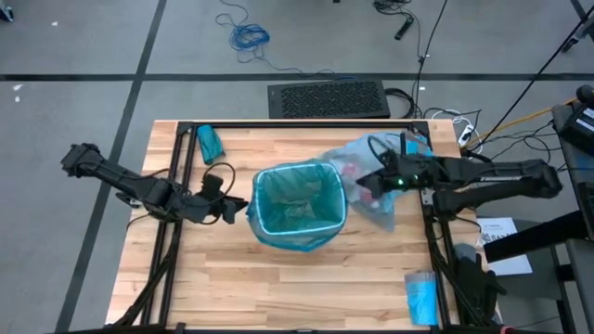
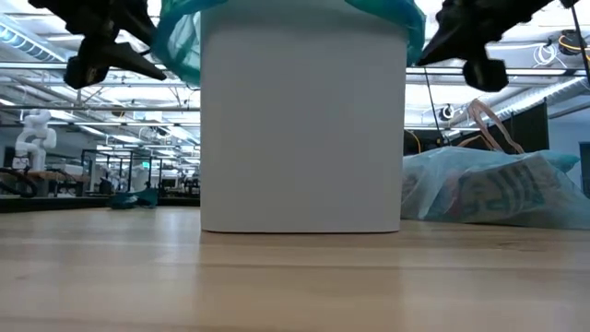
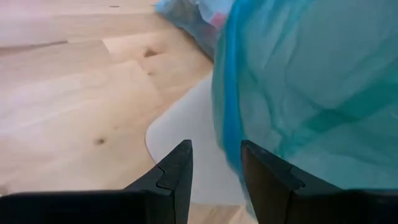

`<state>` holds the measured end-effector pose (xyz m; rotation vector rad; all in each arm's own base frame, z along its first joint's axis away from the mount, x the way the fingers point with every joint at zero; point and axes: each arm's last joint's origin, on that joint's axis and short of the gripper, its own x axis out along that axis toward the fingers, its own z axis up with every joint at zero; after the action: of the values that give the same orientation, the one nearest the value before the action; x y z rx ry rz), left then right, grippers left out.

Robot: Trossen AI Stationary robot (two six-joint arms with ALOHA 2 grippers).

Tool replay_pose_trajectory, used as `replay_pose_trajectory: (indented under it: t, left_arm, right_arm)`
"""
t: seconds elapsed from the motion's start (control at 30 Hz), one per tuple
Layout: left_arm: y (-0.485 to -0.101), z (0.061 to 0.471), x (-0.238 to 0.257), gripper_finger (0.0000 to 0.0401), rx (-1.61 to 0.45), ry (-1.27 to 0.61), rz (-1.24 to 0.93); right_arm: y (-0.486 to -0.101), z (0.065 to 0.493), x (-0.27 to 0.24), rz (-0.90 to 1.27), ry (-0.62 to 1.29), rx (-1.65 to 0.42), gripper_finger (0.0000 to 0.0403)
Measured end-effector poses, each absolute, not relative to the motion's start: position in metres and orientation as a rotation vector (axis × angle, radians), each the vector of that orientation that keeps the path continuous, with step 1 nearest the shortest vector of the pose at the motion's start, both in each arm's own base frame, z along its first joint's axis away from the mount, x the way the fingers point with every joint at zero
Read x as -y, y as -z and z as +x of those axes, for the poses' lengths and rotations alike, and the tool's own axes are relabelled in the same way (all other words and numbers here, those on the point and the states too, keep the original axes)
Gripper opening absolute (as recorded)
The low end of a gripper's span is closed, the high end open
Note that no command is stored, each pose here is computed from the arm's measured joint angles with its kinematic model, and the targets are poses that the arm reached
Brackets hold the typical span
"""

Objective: Place trash/remove bag and relplace
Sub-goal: Insert the blue trash bag into the white trash bin

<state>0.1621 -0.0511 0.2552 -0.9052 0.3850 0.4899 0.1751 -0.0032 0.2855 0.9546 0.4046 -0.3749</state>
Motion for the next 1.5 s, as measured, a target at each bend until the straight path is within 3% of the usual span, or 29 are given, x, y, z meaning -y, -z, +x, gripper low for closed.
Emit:
replay_pose_trajectory:
  t: [0.27,0.73,1.13,1.5]
  left_arm:
    - [-0.254,0.175,0.051,0.0132,-0.337,-0.505,-0.881]
    - [-0.259,0.185,0.023,0.0132,-0.318,-0.519,-0.803]
    - [-0.26,0.186,0.018,0.0132,-0.336,-0.481,-0.855]
    - [-0.283,0.173,0.021,0.0132,-0.253,-0.438,-0.858]
  right_arm:
    - [-0.276,0.205,-0.033,0.983,0.29,-0.402,0.0]
    - [-0.266,0.243,-0.026,0.983,0.242,-0.319,0.0]
    - [-0.269,0.239,-0.024,0.987,0.231,-0.323,0.0]
    - [-0.297,0.211,-0.02,0.985,0.166,-0.223,0.0]
